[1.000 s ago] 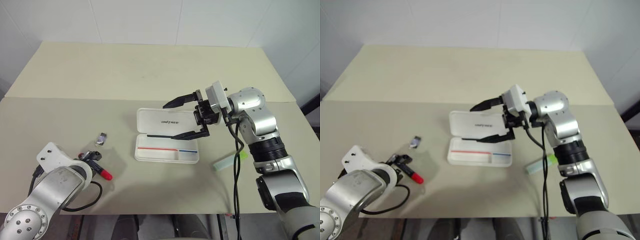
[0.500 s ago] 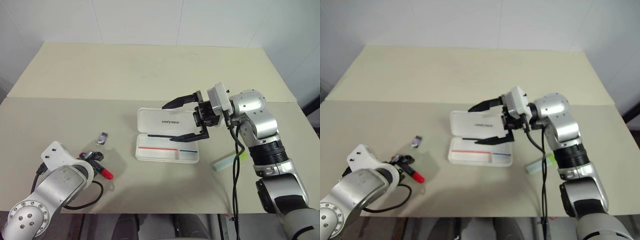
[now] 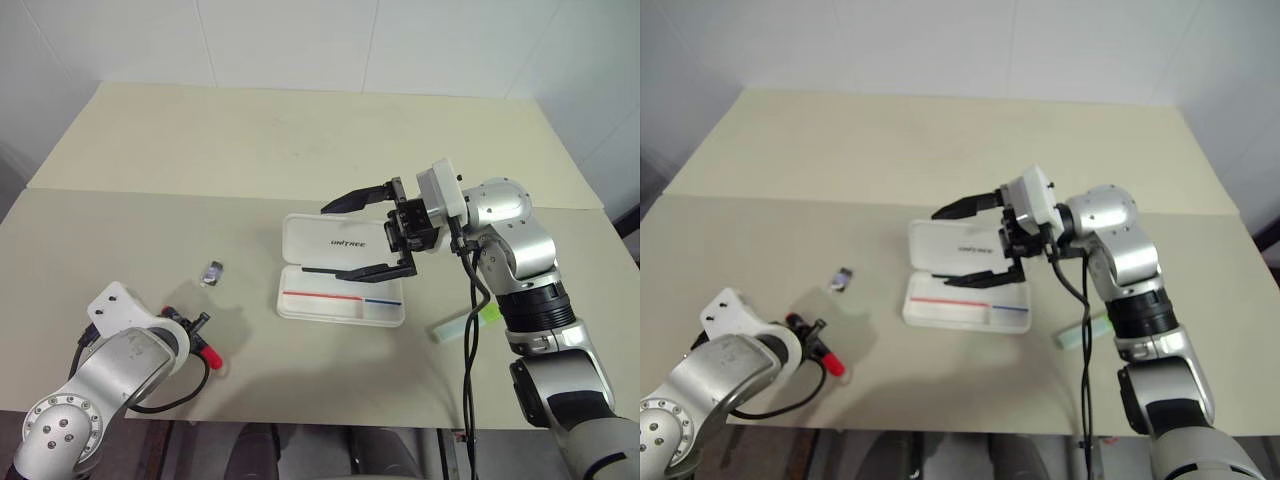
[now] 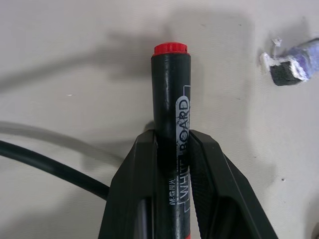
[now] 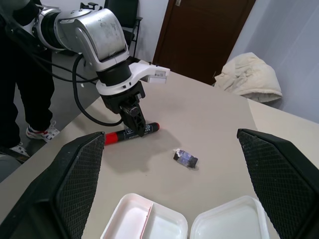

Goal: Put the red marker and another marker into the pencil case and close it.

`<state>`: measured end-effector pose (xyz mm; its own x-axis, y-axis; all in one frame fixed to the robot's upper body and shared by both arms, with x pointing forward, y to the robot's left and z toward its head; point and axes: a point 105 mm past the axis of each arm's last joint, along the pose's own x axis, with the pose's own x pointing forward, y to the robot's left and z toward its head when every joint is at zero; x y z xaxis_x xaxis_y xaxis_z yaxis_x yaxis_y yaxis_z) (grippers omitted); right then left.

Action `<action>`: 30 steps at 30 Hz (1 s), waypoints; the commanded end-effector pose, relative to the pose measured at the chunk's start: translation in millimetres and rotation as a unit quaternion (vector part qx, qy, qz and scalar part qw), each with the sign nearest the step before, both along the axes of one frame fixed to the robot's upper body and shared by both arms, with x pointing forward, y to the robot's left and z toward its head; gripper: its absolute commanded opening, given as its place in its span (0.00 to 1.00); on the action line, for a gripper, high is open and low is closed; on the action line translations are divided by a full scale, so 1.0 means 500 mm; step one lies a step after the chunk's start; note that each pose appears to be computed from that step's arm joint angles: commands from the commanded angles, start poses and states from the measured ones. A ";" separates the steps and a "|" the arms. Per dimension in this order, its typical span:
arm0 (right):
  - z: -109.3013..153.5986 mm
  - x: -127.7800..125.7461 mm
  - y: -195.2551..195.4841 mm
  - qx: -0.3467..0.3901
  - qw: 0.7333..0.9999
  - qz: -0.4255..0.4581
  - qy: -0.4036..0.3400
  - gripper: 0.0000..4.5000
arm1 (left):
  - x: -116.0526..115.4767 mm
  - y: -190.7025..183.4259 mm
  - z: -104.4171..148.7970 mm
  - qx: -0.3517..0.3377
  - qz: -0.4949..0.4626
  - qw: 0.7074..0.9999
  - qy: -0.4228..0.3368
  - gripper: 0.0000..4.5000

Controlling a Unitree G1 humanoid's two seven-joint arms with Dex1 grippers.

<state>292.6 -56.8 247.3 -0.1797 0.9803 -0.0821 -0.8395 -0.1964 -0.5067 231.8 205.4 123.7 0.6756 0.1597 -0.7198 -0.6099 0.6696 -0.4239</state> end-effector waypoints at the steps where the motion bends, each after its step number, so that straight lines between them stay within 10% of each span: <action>1: 0.022 -0.008 -0.007 0.014 1.000 0.004 -0.021 1.00 | 0.018 0.009 0.031 0.012 -0.008 0.999 -0.038 0.14; 11: 0.024 0.013 -0.026 0.003 1.000 -0.014 -0.026 1.00 | 0.068 0.023 0.146 0.096 -0.185 0.958 -0.197 0.14; 19: 0.050 0.023 -0.057 0.039 0.997 -0.057 -0.025 1.00 | 0.108 0.049 0.263 0.172 -0.310 0.864 -0.359 0.14; 24: 0.045 0.006 -0.088 0.026 0.995 -0.096 -0.022 1.00 | 0.112 -0.010 0.321 0.164 -0.487 0.734 -0.444 0.14; 30: 0.044 0.023 -0.150 0.025 0.980 -0.194 -0.025 1.00 | 0.057 -0.070 0.264 0.177 -0.725 0.535 -0.397 0.14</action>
